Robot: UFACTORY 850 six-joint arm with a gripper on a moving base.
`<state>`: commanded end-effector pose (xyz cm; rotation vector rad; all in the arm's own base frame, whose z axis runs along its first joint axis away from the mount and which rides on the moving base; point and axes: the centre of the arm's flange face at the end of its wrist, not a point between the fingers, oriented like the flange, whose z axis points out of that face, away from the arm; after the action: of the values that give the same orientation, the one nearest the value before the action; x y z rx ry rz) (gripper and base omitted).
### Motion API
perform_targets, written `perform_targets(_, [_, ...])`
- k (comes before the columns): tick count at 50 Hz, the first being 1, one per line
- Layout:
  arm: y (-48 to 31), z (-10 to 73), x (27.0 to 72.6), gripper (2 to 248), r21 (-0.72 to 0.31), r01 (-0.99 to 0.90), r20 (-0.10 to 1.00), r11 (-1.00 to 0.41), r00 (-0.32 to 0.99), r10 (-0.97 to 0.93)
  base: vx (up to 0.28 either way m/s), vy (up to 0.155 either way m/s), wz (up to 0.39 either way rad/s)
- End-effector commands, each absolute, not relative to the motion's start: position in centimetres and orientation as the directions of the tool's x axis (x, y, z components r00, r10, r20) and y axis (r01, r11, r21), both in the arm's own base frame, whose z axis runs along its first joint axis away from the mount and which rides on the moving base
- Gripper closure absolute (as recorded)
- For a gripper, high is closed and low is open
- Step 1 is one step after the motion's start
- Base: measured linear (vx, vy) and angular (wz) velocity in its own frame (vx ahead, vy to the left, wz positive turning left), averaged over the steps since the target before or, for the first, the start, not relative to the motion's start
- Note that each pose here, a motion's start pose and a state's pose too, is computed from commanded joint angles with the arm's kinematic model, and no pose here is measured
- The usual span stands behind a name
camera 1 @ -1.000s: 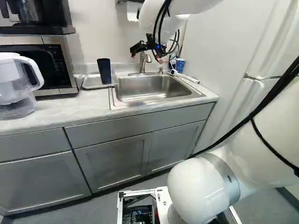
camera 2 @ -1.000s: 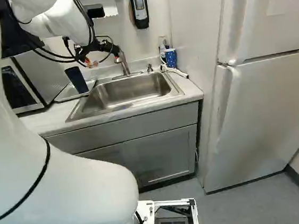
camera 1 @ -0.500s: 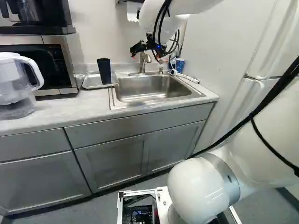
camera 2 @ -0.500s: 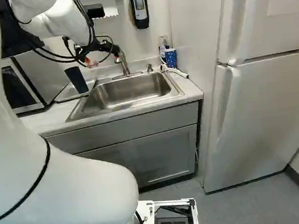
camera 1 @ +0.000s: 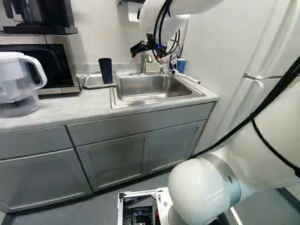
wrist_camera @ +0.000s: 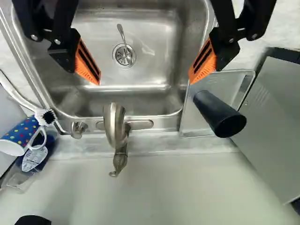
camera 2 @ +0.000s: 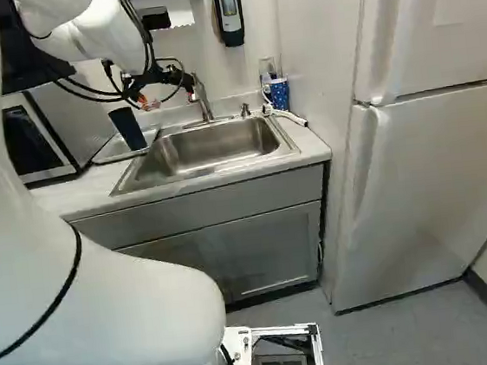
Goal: Rinse the cup and place it in the tray
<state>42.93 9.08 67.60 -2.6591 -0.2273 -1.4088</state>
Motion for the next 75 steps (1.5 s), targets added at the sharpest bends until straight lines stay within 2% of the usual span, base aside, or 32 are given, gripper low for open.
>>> perform_targets(75, [9.08,67.60,42.93,3,-0.039,0.190,0.829,-0.981,0.555,0.075,-0.116,-0.001,0.016])
